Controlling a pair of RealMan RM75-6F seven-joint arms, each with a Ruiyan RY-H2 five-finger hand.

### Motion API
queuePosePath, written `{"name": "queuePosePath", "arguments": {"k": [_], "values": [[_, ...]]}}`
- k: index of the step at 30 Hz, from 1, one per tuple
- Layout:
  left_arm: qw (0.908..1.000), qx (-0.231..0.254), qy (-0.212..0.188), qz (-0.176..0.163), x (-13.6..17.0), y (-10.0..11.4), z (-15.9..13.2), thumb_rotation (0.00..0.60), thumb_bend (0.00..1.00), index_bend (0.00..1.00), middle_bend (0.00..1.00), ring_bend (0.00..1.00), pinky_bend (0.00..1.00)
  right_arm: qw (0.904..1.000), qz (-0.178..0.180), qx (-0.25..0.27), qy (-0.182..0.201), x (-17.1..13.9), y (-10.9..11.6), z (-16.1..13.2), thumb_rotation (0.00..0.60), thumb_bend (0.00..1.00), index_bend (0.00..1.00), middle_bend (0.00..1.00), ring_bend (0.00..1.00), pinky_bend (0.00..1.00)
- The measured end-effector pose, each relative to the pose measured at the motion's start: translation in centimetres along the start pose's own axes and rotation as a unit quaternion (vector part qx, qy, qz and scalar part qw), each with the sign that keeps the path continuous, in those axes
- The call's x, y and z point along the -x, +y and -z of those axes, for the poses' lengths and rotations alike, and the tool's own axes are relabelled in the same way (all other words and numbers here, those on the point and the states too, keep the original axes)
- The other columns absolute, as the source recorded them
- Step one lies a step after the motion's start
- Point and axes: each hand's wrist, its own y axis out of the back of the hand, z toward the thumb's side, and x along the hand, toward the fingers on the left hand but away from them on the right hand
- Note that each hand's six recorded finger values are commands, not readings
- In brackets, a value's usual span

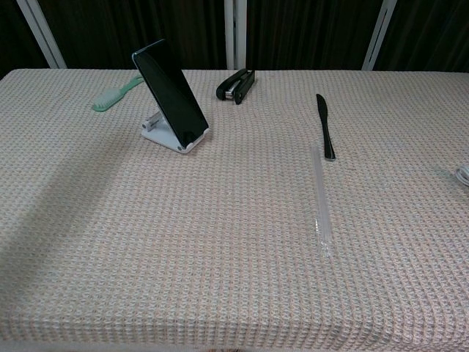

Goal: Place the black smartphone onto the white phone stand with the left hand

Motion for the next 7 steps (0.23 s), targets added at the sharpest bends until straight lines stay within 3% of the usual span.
{"name": "queuePosePath", "arguments": {"k": [7], "values": [[0.9987,0.045,0.008,0.022,5.8,-3.5,5.6,0.6,0.09,0.02,0.02,0.06,0.23,0.9999,-0.008,-0.001,0.011,0.1,-0.8,-1.6,0.6,0.15,0.0,0.0,0.0,0.0]]}}
